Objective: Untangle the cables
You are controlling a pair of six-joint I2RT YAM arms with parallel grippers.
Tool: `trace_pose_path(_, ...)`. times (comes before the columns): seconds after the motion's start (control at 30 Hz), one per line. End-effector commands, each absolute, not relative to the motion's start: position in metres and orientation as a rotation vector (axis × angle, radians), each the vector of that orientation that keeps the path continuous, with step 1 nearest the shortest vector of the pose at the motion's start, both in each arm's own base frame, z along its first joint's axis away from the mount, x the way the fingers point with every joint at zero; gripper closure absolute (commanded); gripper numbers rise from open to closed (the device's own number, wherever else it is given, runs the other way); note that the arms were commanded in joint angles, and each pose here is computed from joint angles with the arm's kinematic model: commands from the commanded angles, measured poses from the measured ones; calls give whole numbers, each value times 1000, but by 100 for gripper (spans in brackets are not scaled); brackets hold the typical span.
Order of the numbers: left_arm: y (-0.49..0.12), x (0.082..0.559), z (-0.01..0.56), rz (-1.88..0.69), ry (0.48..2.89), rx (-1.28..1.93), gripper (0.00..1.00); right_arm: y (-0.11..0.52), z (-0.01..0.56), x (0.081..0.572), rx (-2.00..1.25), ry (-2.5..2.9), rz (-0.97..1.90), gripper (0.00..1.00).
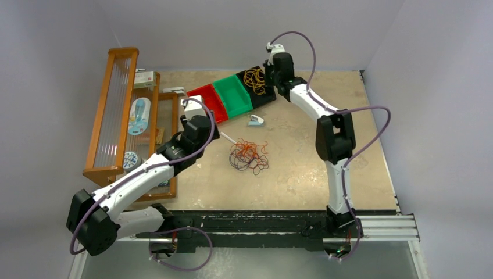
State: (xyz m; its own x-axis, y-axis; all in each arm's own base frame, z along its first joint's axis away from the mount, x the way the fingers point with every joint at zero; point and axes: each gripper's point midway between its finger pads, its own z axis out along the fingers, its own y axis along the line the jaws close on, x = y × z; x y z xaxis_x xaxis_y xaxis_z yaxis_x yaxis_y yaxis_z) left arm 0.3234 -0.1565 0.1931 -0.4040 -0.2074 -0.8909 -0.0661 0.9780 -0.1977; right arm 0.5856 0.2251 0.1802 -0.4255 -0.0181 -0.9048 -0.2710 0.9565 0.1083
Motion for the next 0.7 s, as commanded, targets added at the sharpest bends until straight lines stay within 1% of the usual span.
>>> trace_pose_path(0.0, -133, 321, 208, -83, 1924, -271, 43, 210, 212, 615, -88, 1905, 134, 100)
trace_pose_path(0.17, -131, 320, 209, -71, 1928, -265, 43, 212, 192, 625, -73, 1930, 35, 100)
trace_pose_path(0.5, -135, 321, 207, -79, 1943, -252, 43, 264, 139, 622, -298, 2020, 93, 100)
trace_pose_path(0.67, -137, 322, 204, -80, 1953, -240, 43, 271, 117, 623, -319, 2050, 95, 100)
